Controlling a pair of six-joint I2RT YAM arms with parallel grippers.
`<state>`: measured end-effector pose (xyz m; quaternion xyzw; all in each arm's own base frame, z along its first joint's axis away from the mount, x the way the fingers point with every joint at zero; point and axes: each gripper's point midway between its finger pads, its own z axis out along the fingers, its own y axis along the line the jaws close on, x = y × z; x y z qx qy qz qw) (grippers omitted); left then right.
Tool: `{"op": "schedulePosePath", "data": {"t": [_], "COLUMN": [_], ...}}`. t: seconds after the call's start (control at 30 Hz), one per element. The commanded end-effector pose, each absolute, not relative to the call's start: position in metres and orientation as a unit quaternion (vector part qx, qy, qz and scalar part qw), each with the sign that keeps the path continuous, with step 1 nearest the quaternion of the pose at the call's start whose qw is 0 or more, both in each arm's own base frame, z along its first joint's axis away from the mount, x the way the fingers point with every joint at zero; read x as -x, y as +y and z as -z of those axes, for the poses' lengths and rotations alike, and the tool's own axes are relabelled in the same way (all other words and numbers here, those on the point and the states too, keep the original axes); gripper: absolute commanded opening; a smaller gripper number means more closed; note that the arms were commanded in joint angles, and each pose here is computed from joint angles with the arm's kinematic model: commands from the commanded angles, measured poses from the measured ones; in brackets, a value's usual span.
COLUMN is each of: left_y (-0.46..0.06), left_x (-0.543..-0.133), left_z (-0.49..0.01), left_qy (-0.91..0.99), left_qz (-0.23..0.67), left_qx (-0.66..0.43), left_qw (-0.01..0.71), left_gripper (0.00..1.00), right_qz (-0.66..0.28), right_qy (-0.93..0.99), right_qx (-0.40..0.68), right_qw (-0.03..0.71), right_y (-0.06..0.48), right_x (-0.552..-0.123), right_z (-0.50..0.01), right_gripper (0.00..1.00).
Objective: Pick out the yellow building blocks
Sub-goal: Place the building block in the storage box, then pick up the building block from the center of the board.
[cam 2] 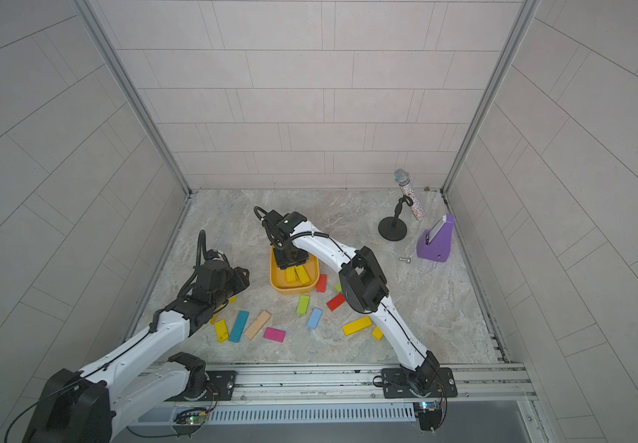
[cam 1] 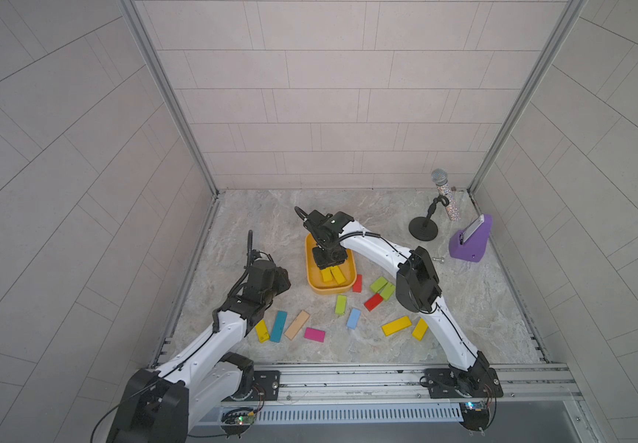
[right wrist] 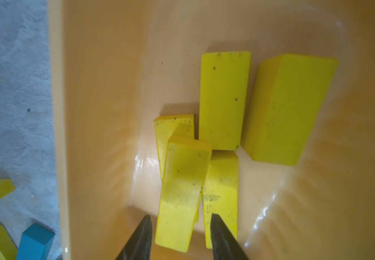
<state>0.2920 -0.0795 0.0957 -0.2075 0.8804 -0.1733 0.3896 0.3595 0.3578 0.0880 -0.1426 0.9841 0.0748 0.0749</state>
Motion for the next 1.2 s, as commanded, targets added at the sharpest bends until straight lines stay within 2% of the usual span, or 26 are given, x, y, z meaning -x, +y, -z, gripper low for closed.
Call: {"op": "schedulePosePath", "data": {"t": [0.0, 0.13, 0.47, 0.9, 1.17], "left_y": [-0.072, -0.072, -0.076, -0.072, -0.066], "left_x": [-0.29, -0.292, -0.295, -0.283, -0.279], "left_z": [-0.094, -0.097, -0.091, -0.081, -0.085], "left_qy": [0.881, 0.878, 0.88, 0.885, 0.876], "left_qz": [0.158, 0.159, 0.167, 0.163, 0.16], "left_qx": [0.212, 0.214, 0.213, 0.218, 0.229], "left_qw": [0.393, 0.398, 0.389, 0.378, 0.393], "left_gripper": [0.49, 0.49, 0.49, 0.49, 0.49], "right_qz": [-0.094, -0.085, -0.081, -0.1, -0.074], "right_qy": [0.98, 0.983, 0.988, 0.928, 0.884], "right_qx": [0.122, 0.085, -0.048, -0.357, -0.458], "right_qw": [0.124, 0.139, 0.119, 0.049, 0.054], "right_y": [0.34, 0.308, 0.243, 0.176, 0.138], "right_x": [-0.349, -0.328, -0.267, -0.215, -0.183], "right_z": [-0.149, -0.159, -0.138, -0.093, -0.07], "right_gripper": [0.45, 0.45, 0.42, 0.4, 0.42]}}
